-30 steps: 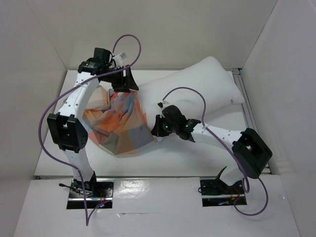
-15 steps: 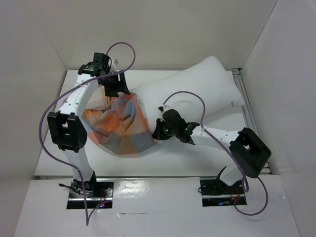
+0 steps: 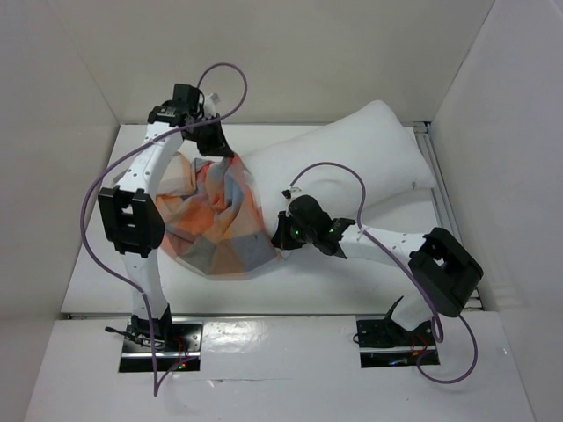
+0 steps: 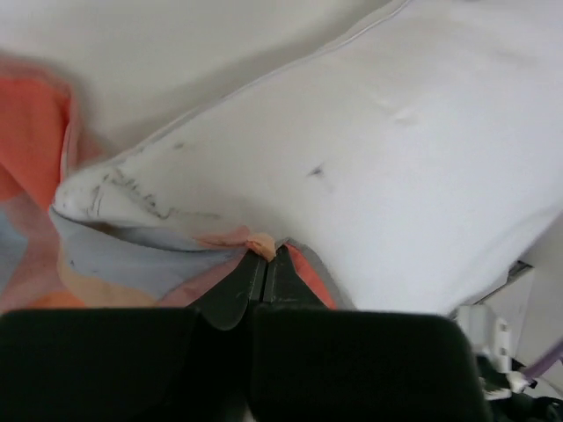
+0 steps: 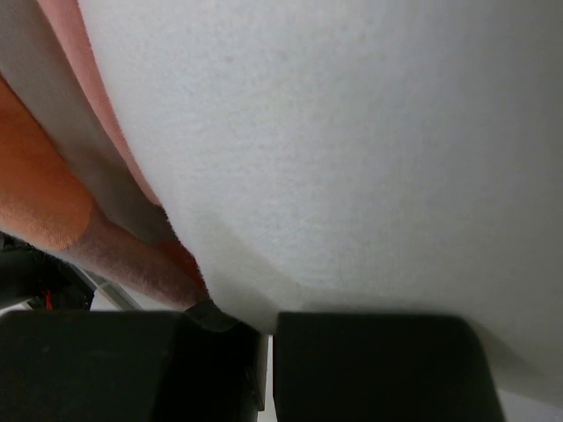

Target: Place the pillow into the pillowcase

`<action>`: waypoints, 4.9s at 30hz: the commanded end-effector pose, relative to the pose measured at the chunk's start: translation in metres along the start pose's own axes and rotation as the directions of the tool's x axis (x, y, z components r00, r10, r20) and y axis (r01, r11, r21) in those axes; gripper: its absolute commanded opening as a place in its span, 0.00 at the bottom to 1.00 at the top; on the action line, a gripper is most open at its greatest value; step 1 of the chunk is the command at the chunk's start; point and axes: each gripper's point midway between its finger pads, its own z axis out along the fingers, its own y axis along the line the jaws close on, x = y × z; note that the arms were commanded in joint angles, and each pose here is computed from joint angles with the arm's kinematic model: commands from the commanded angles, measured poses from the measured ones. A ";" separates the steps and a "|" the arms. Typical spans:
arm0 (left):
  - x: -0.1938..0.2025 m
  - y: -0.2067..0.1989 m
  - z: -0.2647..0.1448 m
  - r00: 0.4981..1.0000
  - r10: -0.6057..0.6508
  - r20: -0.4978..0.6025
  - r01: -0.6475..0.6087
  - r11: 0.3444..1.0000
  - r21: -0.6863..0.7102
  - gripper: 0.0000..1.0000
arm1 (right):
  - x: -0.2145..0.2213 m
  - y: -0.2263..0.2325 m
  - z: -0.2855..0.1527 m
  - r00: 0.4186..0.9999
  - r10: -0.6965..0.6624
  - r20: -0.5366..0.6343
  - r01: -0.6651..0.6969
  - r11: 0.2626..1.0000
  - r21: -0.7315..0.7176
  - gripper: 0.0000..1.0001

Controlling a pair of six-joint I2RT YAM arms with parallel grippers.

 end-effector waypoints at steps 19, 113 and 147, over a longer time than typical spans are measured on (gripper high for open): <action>-0.038 -0.199 0.012 0.976 0.173 0.130 -0.216 0.799 0.561 0.00 | 0.022 0.050 -0.018 0.974 -0.226 0.023 0.226 0.962 -0.150 0.00; 0.006 -0.058 -0.056 0.980 0.173 0.094 -0.186 0.969 0.161 0.00 | -0.176 0.031 -0.079 0.898 -0.325 0.298 0.285 0.944 0.168 0.00; 0.049 -0.069 -0.078 0.962 0.268 0.053 -0.273 0.939 0.211 0.00 | -0.284 -0.002 -0.068 0.854 -0.315 0.415 0.250 0.947 0.204 0.00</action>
